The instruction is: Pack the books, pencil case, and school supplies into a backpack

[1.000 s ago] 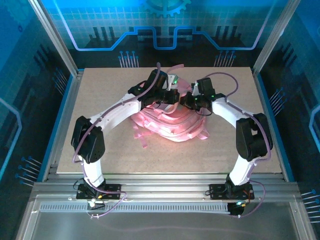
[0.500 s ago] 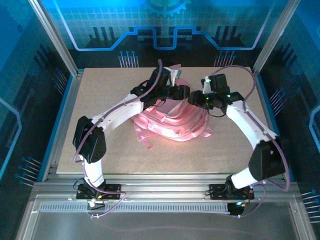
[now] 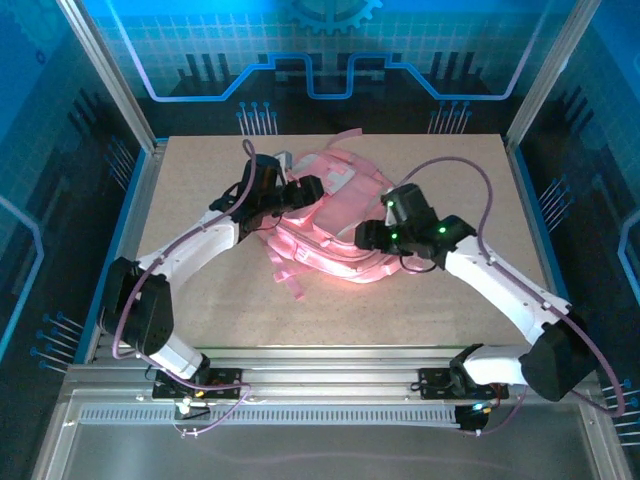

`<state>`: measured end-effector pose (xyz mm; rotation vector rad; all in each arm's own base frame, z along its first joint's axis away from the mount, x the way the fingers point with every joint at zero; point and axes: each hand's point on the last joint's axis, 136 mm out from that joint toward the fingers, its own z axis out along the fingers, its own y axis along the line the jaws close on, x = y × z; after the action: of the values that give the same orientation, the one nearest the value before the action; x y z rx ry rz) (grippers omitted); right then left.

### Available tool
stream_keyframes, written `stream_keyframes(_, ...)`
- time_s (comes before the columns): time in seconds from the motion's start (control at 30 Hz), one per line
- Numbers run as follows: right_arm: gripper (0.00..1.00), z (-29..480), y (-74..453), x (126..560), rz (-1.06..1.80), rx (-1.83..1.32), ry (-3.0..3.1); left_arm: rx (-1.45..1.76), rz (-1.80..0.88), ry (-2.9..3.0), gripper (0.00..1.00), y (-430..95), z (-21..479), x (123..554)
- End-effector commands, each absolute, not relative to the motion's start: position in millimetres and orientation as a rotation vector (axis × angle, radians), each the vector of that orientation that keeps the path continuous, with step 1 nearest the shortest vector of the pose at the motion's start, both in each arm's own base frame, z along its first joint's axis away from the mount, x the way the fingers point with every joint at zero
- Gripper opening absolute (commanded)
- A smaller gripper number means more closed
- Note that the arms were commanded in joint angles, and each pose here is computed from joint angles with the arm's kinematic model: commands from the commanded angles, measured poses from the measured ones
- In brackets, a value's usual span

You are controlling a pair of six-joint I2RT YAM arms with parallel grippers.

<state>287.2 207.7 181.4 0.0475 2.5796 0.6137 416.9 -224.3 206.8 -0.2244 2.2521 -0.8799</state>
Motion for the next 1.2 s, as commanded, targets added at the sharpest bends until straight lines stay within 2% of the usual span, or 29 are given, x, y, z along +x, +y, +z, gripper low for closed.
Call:
stream_keyframes(0.0, 0.65, 175.9, 226.7, 294.2, 0.627, 0.179, 2.530, -0.300, -0.934, 2.254, 0.74, -223.1, 201.3, 410.1)
stream_keyframes(0.3, 0.58, 162.6, 279.2, 296.0, 0.614, 0.246, 2.494, -0.458, -0.820, 2.327, 0.78, -193.0, 155.5, 384.9)
stream_keyframes(0.47, 0.64, 139.9, 285.6, 307.6, 0.569, 0.337, 2.512, -0.469, -0.715, 2.369, 0.79, -175.0, 130.0, 373.0)
stream_keyframes(0.57, 0.70, 133.0, 287.7, 316.8, 0.544, 0.405, 2.502, -0.488, -0.719, 2.362, 0.76, -175.2, 114.4, 376.8)
stream_keyframes(0.63, 0.71, 124.4, 289.5, 322.6, 0.508, 0.432, 2.515, -0.511, -0.753, 2.349, 0.68, -180.4, 105.3, 383.7)
stream_keyframes(0.73, 0.72, 113.9, 290.1, 329.4, 0.475, 0.458, 2.533, -0.520, -0.806, 2.352, 0.48, -190.2, 95.4, 391.3)
stream_keyframes(0.8, 0.72, 110.6, 285.0, 335.4, 0.445, 0.462, 2.530, -0.527, -0.825, 2.360, 0.41, -193.7, 88.5, 393.1)
stream_keyframes(0.93, 0.71, 107.8, 271.9, 347.3, 0.395, 0.473, 2.520, -0.497, -0.879, 2.375, 0.17, -205.3, 81.8, 390.5)
stream_keyframes(1.0, 0.70, 109.4, 264.9, 352.1, 0.344, 0.461, 2.517, -0.458, -0.911, 2.389, 0.09, -217.7, 81.2, 385.6)
stream_keyframes(1.17, 0.70, 116.6, 248.4, 365.4, 0.280, 0.439, 2.509, -0.412, -0.971, 2.414, 0.06, -247.5, 81.3, 367.6)
